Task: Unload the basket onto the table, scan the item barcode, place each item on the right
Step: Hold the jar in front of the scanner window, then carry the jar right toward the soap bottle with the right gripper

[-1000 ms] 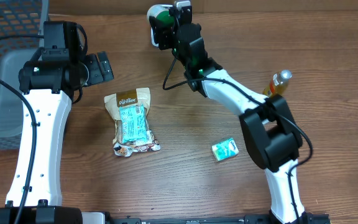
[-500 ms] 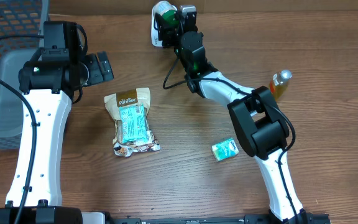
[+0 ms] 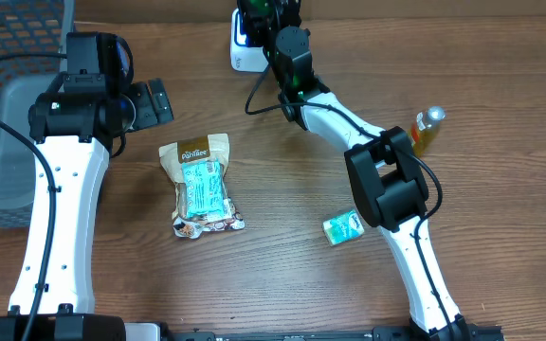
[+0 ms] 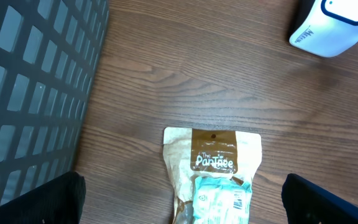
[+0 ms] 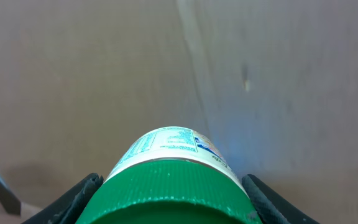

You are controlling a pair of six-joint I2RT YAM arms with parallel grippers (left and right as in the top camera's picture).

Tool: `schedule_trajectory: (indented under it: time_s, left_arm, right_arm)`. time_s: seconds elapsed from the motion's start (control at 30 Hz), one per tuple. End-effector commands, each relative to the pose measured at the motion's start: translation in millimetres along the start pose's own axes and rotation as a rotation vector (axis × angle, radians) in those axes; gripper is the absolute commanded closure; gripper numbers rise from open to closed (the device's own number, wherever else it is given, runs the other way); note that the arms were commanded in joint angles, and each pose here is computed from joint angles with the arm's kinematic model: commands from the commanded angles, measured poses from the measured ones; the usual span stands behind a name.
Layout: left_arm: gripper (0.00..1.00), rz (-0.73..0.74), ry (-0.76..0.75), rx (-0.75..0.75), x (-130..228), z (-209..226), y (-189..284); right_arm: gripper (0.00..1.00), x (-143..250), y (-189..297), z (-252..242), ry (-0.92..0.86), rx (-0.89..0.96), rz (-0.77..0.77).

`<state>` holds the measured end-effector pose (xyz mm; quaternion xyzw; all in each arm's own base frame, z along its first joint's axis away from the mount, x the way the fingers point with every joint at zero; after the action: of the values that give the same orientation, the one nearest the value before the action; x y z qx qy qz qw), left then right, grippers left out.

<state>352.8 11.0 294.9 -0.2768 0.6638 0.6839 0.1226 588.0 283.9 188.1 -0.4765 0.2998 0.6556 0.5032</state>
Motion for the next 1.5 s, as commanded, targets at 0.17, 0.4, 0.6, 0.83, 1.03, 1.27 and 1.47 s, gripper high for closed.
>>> schedule_trajectory:
  time_s: [0.17, 0.4, 0.6, 0.83, 1.03, 1.27, 1.47]
  left_arm:
    - [0.0, -0.008, -0.018, 0.011, -2.6, -1.7, 1.7]
    - [0.0, -0.008, -0.018, 0.011, -2.6, -1.7, 1.7]
    - [0.0, -0.008, -0.018, 0.011, -2.6, -1.7, 1.7]
    - [0.0, -0.008, -0.018, 0.011, -2.6, -1.7, 1.7]
    - [0.0, -0.008, -0.018, 0.011, -2.6, -1.7, 1.7]
    - [0.01, -0.008, -0.018, 0.011, -2.6, -1.7, 1.7]
    - [0.0, -0.008, -0.018, 0.011, -2.6, -1.7, 1.7]
  right_arm:
    - [0.77, 10.0, -4.6, -11.1, -0.001, 0.016, -0.003]
    - [0.78, -14.0, -3.7, 1.7, -0.009, -0.045, -0.068]
    - [0.78, -93.2, 6.1, 30.3, -0.019, -0.076, -0.151]
    - [0.77, -192.8, 70.7, 50.9, 0.027, 0.064, 0.182]
    - [0.77, -201.2, 145.7, 22.5, 0.015, 0.264, 0.545]
    - [0.74, -160.6, 224.0, -33.5, -0.024, 0.575, 1.009]
    - [0.74, -122.7, 248.1, -75.3, -0.042, 0.704, 1.164]
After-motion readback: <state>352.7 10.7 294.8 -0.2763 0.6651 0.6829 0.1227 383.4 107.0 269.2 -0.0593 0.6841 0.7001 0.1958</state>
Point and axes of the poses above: each gripper's point midway between its finger pads, its own y axis back along the fingers, its own z axis along the line the jaws close on, x = y × z, the point moved 7 cm from there along y, back along the fingers, and after that the axes turned 5 degrees about -y, right-handed, at the moved point
